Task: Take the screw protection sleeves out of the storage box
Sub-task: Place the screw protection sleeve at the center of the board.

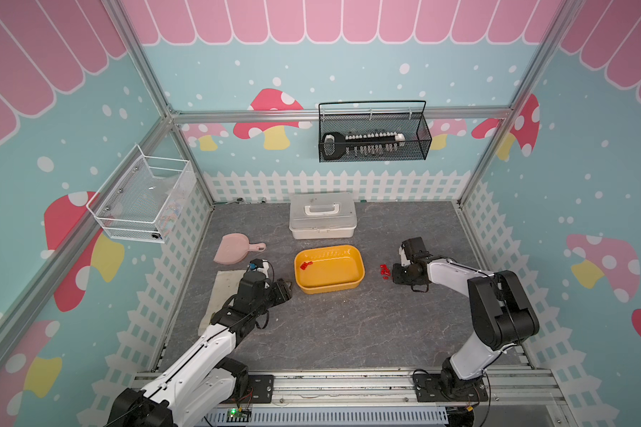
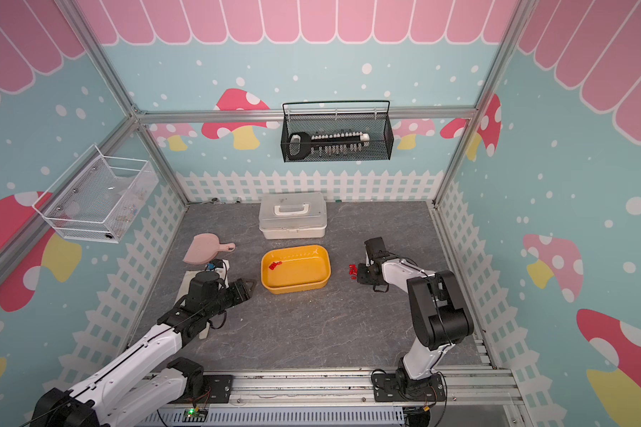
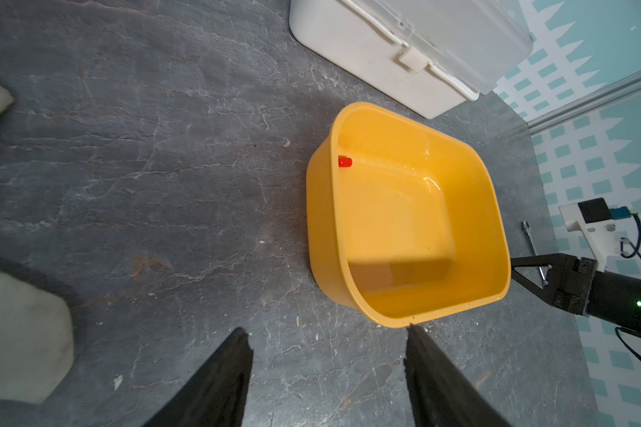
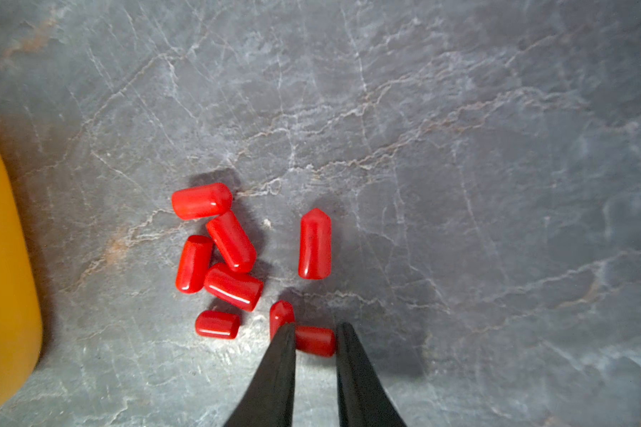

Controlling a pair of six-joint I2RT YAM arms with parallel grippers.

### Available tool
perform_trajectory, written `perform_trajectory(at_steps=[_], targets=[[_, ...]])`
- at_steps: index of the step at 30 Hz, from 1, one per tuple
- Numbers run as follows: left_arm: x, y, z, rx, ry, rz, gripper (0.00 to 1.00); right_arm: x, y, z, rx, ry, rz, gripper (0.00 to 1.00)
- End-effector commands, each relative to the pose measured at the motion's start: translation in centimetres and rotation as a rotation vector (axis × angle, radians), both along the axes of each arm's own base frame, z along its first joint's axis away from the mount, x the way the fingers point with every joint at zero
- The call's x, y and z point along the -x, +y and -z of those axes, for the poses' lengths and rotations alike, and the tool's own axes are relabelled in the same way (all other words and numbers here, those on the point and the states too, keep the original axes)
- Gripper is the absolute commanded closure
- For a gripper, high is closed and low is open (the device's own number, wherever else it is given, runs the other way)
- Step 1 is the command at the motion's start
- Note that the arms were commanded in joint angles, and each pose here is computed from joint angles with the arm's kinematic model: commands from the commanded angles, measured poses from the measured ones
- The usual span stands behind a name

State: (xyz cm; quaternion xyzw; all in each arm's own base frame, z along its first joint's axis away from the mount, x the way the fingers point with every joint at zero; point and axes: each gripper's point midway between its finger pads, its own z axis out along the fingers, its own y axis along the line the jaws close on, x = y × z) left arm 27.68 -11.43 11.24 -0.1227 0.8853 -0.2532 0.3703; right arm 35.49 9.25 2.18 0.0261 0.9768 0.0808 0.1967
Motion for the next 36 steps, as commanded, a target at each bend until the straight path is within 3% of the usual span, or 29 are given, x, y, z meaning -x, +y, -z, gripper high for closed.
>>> perform_trajectory(at_steps=[1,16,27,36], targets=[[-0.7,-0.2,-1.0,0.005,-0.029,-0.006,0.33,-0.7,-0.1,0.1,-0.003,-0.003,-0.005,0.77],[-1.1,-1.0,-1.3,0.0,-0.028,0.011,0.32,-1.0,-0.2,0.0,-0.017,-0.006,-0.017,0.75],[-0.1,-0.3,-1.7,-0.031,-0.022,0.001,0.33,-0.8,0.1,-2.3,-0.043,-0.056,-0.032,0.7],[0.6,0.7,-2.0,-0.09,-0.008,-0.009,0.32,0.2,1.5,-5.1,-0.091,-0.05,-0.145,0.6]])
